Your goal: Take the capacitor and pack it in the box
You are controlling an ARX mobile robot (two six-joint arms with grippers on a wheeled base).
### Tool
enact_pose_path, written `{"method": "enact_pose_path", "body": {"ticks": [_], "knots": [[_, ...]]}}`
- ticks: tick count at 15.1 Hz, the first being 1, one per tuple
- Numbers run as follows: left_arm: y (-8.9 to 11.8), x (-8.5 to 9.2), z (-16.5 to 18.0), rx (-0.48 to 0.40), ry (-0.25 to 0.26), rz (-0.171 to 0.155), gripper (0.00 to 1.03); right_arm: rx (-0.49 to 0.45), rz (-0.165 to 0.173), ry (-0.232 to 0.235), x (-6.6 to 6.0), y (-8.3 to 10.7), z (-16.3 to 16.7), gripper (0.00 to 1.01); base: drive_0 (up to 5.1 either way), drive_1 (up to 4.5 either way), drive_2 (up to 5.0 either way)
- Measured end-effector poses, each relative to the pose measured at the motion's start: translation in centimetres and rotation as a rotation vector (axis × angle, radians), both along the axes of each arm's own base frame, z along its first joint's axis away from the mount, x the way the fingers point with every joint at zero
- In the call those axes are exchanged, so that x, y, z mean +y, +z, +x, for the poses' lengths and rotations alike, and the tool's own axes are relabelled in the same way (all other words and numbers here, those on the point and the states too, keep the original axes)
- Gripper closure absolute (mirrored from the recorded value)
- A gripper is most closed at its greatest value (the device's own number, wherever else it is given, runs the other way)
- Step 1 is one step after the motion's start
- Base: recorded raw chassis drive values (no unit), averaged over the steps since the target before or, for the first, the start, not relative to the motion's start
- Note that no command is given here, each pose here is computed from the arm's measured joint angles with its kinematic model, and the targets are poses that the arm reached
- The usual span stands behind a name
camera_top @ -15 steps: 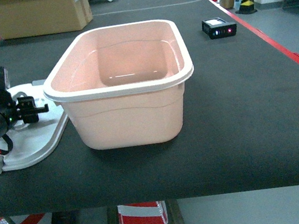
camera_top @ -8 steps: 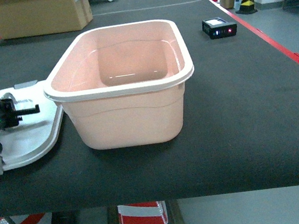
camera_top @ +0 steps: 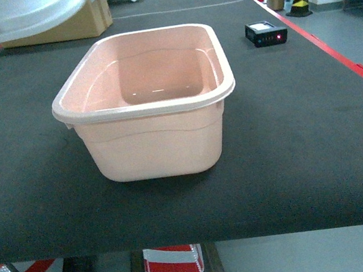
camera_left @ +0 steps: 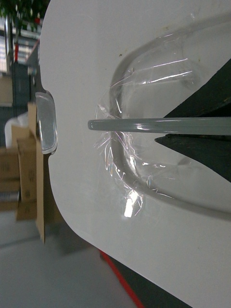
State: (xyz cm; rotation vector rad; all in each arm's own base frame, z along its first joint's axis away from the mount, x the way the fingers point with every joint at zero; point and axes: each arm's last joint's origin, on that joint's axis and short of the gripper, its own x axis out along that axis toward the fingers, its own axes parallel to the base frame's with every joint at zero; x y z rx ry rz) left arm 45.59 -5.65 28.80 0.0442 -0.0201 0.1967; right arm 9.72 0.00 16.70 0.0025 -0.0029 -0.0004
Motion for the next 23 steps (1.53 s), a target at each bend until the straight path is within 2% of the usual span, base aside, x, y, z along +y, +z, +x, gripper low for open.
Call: {"method": "enact_pose_path", "body": {"ticks": [1,3,4,6,7,10,11,12,15,23], "knots": [[0.0,-1.0,0.1,0.006,-0.017,-0.001,1.01,0.0,0.0,0.0,0.0,0.0,0.0,0.03,0.0,0.0,0.0],[-0.3,-4.6,0.3,0.007,-0.066,0.0,1.01,0.0,0.0,0.0,0.0,0.0,0.0,0.03,0.0,0.0,0.0],[-0.8,-7.4,0.4,0.031,-0.084,0.004,1.01,0.0,0.0,0.0,0.0,0.0,0.0,0.03,0.0,0.0,0.0],[-2.3,-10.5,0.7,0.103,-0.094,0.004,1.01,-0.001,0.0,0.0,0.0,0.0,0.0,0.03,0.0,0.0,0.0],[-3.2,-11.3,0.8,0.139,-0.088,0.0,1.01,0.0,0.0,0.0,0.0,0.0,0.0,0.03,0.0,0.0,0.0],[-5.6,-13.2,0.9,0.22,-0.12,-0.019,1.01,0.0,0.0,0.0,0.0,0.0,0.0,0.03,0.0,0.0,0.0],[-6.7,-14.2,0.9,0.246,-0.131,-0.012,1.01,0.0,0.0,0.0,0.0,0.0,0.0,0.03,0.0,0.0,0.0],[-7.6,-14.6,0.8,0.277,-0.132,-0.002,1.01,0.0,0.0,0.0,0.0,0.0,0.0,0.03,0.0,0.0,0.0],[-8.7,-15.2,0.9,0.293,-0.137,-0.005,1.01,0.0,0.0,0.0,0.0,0.0,0.0,0.03,0.0,0.0,0.0],[-9.1,-15.2,1.6,0.303,-0.132,-0.001,1.01,0.0,0.0,0.0,0.0,0.0,0.0,0.03,0.0,0.0,0.0]]}}
